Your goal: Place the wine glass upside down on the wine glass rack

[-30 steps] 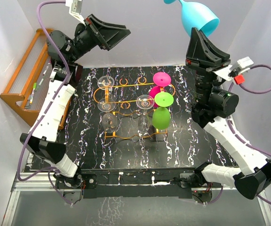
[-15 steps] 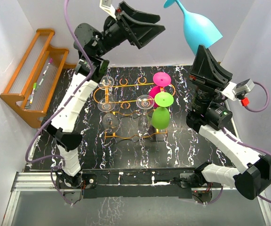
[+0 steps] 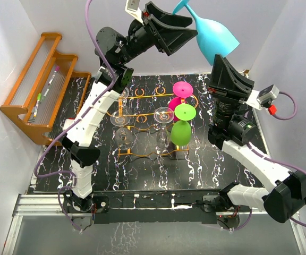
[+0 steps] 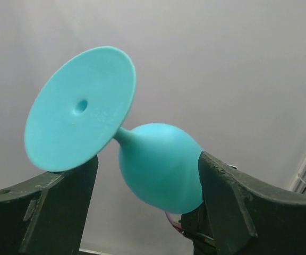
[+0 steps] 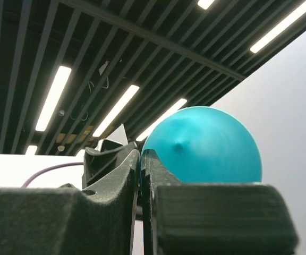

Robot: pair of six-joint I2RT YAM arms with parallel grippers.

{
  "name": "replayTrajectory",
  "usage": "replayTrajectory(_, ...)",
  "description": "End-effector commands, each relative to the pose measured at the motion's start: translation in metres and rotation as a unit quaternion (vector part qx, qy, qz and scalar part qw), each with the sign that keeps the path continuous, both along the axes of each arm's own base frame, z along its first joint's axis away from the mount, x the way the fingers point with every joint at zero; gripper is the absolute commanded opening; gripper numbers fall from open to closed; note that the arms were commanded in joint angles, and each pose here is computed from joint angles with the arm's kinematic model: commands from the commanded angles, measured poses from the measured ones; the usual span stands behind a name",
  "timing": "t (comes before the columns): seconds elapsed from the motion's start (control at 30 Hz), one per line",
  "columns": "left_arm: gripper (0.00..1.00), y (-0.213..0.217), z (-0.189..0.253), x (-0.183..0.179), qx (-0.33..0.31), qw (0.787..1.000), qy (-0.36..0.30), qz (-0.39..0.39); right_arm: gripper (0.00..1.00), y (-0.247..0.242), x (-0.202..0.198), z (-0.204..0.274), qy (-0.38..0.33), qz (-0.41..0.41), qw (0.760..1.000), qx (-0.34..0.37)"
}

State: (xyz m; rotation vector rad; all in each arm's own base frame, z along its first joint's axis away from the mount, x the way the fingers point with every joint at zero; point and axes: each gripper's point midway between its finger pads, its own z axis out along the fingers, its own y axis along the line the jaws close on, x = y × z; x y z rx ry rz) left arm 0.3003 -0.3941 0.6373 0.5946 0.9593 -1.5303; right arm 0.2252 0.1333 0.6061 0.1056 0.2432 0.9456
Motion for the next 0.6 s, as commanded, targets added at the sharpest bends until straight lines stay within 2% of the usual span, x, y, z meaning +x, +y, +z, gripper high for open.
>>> replayTrajectory(0.0,0.67,0.019,0.039,-0.028,-0.046,0.996,-0.082,0.009,0.08,-0.023,-0.051,0.011,-0.108,0.031,0.992,0.053)
replayTrajectory(0.17,0.33,0.018,0.039,-0.030,-0.046,0.993,-0.107,0.010,0.08,-0.021,-0.044,0.001,-0.094,0.045,0.993,0.060)
replayTrajectory(0.27,0.26,0.018,0.038,-0.029,-0.045,0.993,-0.108,0.011,0.08,-0.018,-0.043,0.001,-0.094,0.049,0.993,0.054)
replayTrajectory(0.4,0.26,0.016,0.035,-0.028,-0.036,0.994,-0.103,0.009,0.08,-0.027,-0.046,0.003,-0.098,0.017,0.993,0.064)
replayTrajectory(0.57,0.49,0.017,0.034,-0.035,-0.029,0.996,-0.083,-0.008,0.08,-0.045,-0.050,0.010,-0.088,-0.056,0.992,0.076)
